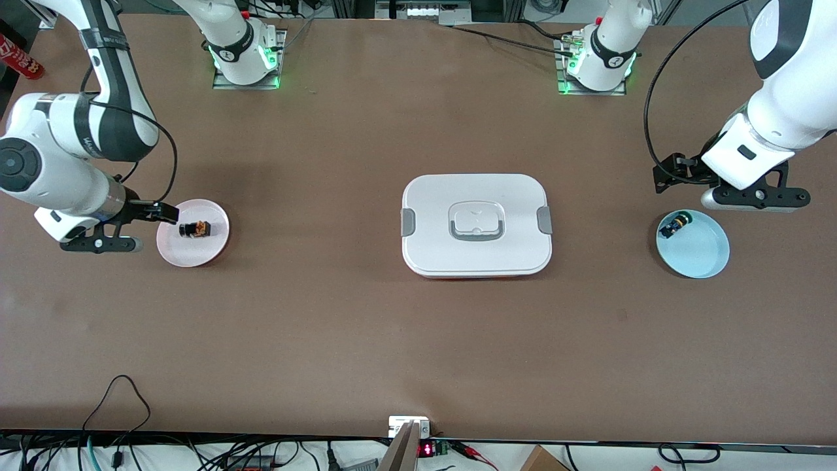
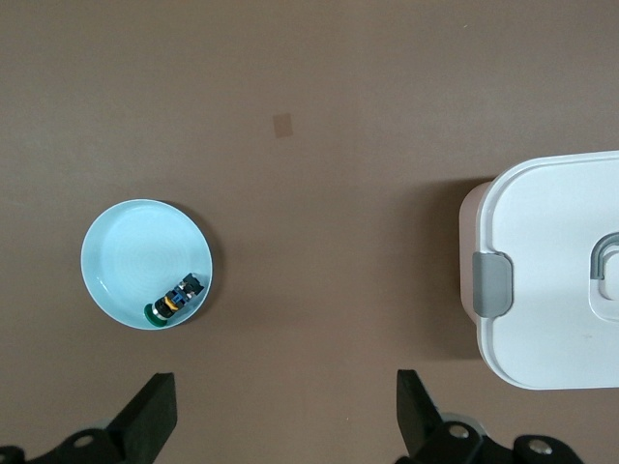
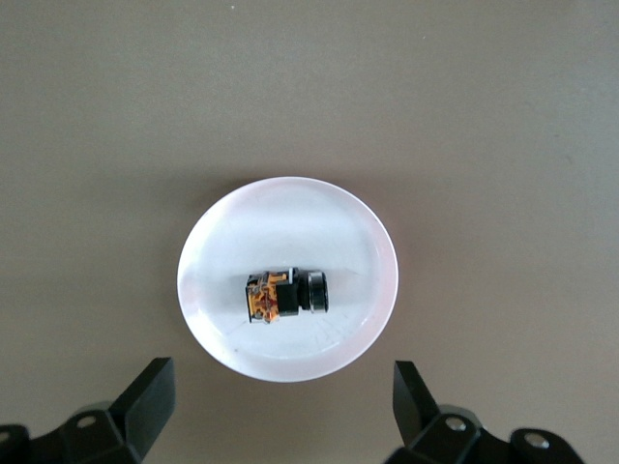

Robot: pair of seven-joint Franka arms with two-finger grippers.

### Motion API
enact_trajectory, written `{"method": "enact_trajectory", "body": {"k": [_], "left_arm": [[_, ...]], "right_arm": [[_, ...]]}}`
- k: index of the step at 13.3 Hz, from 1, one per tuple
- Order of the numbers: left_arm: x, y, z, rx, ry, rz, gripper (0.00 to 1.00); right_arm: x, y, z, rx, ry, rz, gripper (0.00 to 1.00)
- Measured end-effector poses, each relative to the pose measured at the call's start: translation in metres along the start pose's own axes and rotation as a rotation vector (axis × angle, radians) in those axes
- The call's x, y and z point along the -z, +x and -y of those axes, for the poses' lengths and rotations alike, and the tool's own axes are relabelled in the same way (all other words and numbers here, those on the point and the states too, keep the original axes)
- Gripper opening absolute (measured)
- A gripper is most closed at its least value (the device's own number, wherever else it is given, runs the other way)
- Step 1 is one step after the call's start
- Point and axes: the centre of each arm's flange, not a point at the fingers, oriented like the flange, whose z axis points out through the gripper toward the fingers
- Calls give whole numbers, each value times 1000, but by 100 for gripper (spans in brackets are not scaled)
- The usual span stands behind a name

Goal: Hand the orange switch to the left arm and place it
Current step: 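Lower the right gripper over the orange switch on the white plate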

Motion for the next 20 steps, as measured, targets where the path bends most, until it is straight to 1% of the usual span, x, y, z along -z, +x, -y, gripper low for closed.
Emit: {"method": "enact_trajectory", "body": {"k": [2,5,9,11,16,20], "left_arm": [[0,0,0,0,0,0,100],[0,0,0,0,0,0,100],[0,0,0,-1,0,0,100],[0,0,0,-1,0,-1,100],[0,0,-1,-1,0,-1,100],[0,0,-1,-1,0,-1,100]], "right_arm": [[-21,-5,0,2,1,-14,100],[-47,-5,1,13,4,-6,100],[-92,-3,-7,67,17,-9,100],[-105,-4,-5,72,20,-5,100],[-129,0,2,81,27,-17,100],[-145,-6,6,81,36,14,100]]}}
